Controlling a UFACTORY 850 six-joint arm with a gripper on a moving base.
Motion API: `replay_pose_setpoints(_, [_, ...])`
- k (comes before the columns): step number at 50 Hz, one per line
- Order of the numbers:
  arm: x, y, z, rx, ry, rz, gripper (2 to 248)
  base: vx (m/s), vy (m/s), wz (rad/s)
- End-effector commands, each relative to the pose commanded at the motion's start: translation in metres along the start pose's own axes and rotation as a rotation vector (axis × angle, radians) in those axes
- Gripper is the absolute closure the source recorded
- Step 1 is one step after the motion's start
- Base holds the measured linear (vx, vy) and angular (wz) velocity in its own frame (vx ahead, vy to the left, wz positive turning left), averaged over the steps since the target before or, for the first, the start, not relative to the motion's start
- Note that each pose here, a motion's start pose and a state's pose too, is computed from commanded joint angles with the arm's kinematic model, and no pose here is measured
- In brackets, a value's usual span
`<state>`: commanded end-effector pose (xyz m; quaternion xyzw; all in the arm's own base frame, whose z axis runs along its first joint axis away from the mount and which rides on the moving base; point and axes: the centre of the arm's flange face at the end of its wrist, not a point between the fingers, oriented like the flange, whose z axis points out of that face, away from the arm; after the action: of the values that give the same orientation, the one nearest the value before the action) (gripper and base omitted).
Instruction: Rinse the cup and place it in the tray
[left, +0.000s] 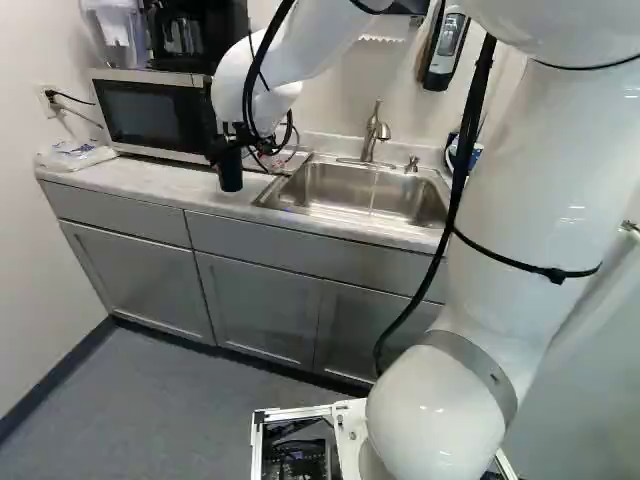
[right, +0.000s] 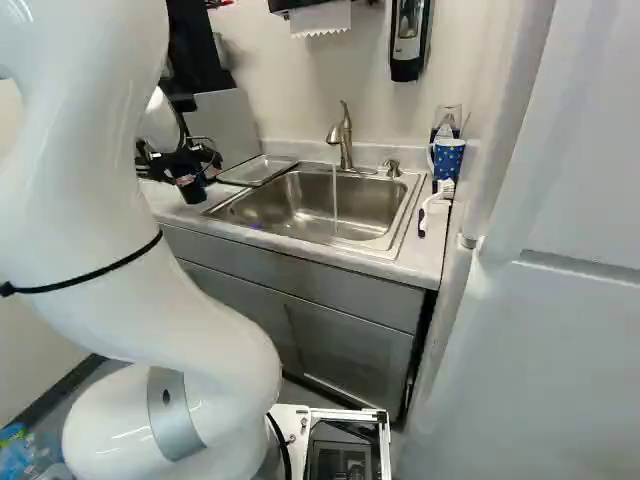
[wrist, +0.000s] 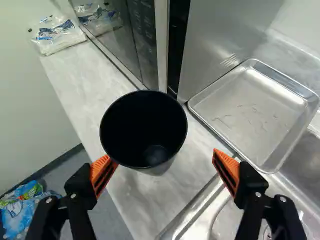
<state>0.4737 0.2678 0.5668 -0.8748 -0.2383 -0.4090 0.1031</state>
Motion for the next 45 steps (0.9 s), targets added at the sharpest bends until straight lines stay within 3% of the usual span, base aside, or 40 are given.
replay_pose_setpoints(45, [-0.023,-0.012,0.023,0.018,0.164,-0.011,3,0.000,0.000,0.000])
